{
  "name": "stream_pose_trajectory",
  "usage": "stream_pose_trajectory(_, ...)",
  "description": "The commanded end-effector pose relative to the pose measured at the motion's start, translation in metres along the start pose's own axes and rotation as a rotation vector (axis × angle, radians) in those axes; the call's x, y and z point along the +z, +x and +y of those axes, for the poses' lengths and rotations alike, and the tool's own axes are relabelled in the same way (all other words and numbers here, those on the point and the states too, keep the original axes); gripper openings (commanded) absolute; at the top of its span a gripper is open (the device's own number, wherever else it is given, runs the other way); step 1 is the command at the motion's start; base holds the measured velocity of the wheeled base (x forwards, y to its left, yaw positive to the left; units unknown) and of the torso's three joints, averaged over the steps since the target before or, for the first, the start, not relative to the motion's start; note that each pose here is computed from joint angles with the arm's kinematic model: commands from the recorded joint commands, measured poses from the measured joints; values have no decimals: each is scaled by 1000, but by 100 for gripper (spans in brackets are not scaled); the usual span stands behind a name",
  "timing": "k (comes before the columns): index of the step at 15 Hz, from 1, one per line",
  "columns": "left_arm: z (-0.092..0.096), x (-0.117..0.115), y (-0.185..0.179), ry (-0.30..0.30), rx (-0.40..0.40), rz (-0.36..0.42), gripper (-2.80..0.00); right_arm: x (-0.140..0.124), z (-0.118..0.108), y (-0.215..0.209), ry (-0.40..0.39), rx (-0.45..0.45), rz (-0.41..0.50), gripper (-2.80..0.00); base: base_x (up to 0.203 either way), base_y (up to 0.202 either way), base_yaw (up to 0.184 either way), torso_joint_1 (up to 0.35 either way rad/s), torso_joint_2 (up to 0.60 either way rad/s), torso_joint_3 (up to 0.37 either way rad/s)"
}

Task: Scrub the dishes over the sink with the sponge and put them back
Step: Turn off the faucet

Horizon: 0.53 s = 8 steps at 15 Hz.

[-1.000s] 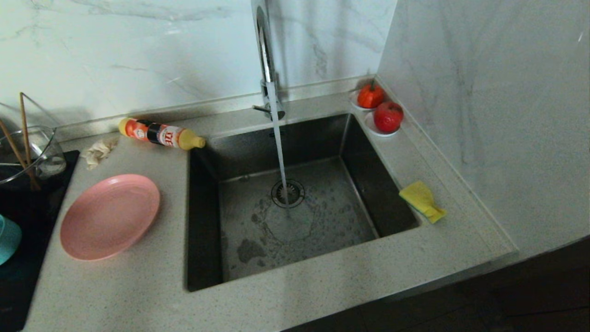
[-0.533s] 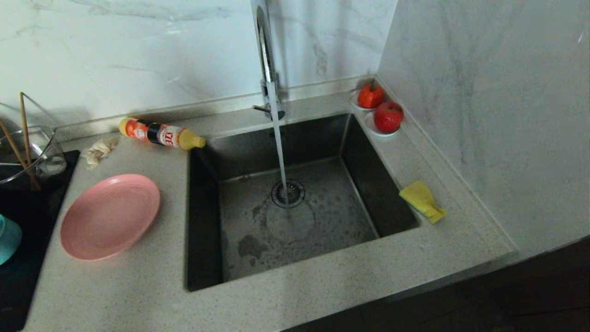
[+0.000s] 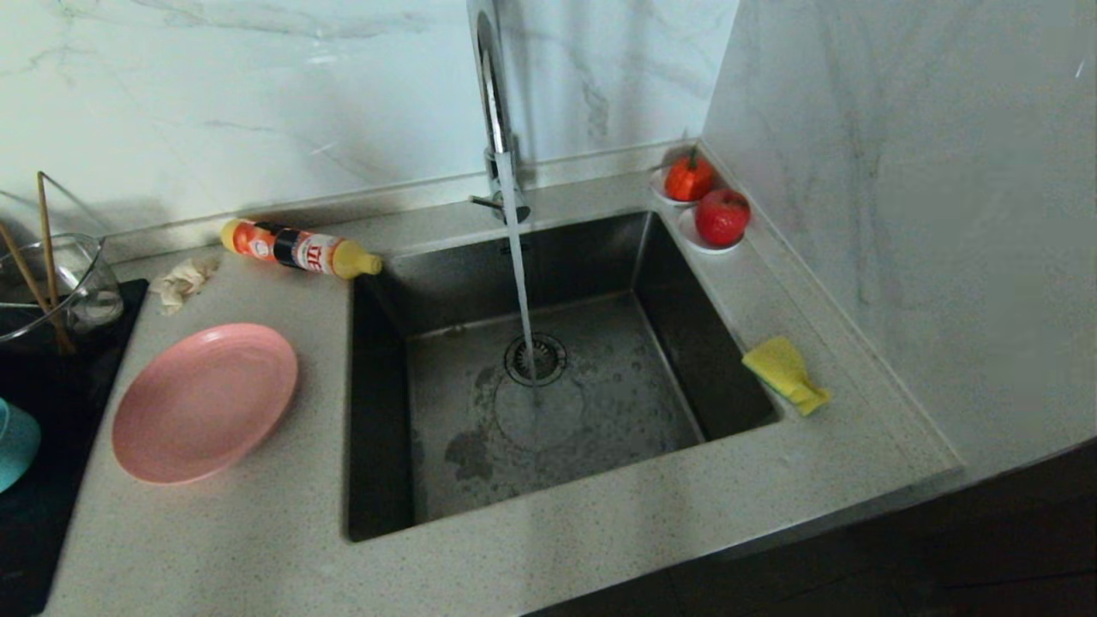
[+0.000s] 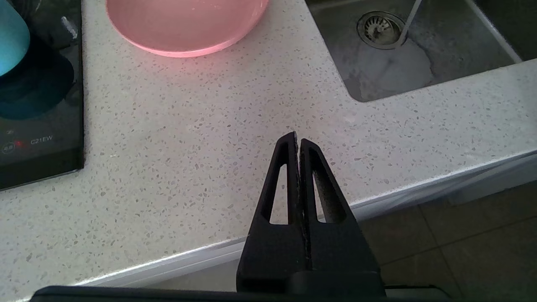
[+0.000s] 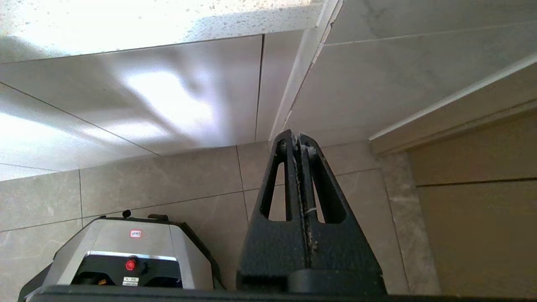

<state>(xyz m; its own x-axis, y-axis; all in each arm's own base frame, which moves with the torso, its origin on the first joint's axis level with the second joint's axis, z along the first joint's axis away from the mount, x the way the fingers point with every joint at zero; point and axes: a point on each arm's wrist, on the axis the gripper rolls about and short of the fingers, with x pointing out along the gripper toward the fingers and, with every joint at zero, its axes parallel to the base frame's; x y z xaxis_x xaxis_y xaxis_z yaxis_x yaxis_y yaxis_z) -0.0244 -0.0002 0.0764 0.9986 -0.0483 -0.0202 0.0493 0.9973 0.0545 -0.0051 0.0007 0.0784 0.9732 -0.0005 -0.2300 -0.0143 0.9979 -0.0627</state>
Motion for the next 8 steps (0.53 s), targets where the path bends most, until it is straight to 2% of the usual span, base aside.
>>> stream_pose_trajectory(1,0,0,0,0,-1,-2,-280,0,0,1,-1,0,9,-280,0,0,0,0,0,0)
stream_pose_trajectory(8,0,0,0,0,0,-2,-280,0,0,0,-2,-1,-2,-280,0,0,0,0,0,0)
